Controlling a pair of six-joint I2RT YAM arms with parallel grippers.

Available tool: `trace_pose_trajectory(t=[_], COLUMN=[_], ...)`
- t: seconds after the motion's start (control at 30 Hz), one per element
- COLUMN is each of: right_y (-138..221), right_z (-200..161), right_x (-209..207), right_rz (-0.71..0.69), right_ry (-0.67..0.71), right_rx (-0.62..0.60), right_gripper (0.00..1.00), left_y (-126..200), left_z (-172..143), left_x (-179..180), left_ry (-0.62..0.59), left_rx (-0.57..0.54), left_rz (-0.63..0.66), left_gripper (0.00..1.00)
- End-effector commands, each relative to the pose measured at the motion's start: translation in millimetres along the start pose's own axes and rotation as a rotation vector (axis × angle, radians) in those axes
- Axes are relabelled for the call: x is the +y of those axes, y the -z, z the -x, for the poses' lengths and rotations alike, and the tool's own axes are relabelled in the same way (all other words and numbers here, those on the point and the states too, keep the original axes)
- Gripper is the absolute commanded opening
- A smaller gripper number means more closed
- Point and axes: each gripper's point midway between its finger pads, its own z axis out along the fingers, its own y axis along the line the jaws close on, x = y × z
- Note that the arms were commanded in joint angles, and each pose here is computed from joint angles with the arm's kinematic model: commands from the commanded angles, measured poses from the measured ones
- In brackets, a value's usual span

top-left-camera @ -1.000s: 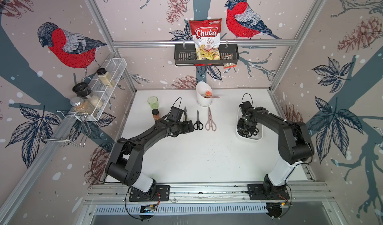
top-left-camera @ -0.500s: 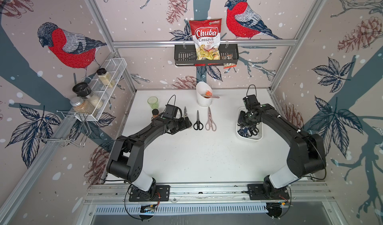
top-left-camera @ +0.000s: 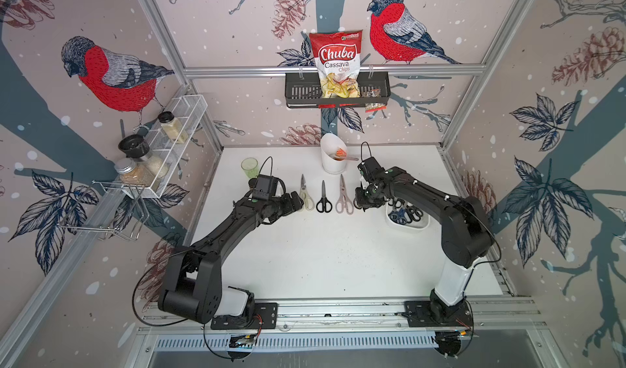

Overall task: Take the scissors out of the storage box
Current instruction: Place the scissors at the center of the board.

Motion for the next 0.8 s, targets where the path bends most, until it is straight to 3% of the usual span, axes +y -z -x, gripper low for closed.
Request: trace_pose_trajectory(t=[0.0,0.3,0.77], right_y=[-9,-39,-68], right_z=[6,22,11], right_x=[-4,-34,-32], right_rz=[-0.011,-0.016,-0.02], right_ry=[0.086,0.089,0.125], right_rx=[-0.008,0.02,0.068], right_gripper=[0.0,0.0,0.04], left_y=[7,15,18], left_z=[-4,-4,-3], left_x=[13,16,19], left_ry=[0.017,0.03,0.048], left_rx=[-0.013,-0.037,-0.053], left_rz=[0.037,0.043,0.059], left_gripper=[0.95,0.95,0.95])
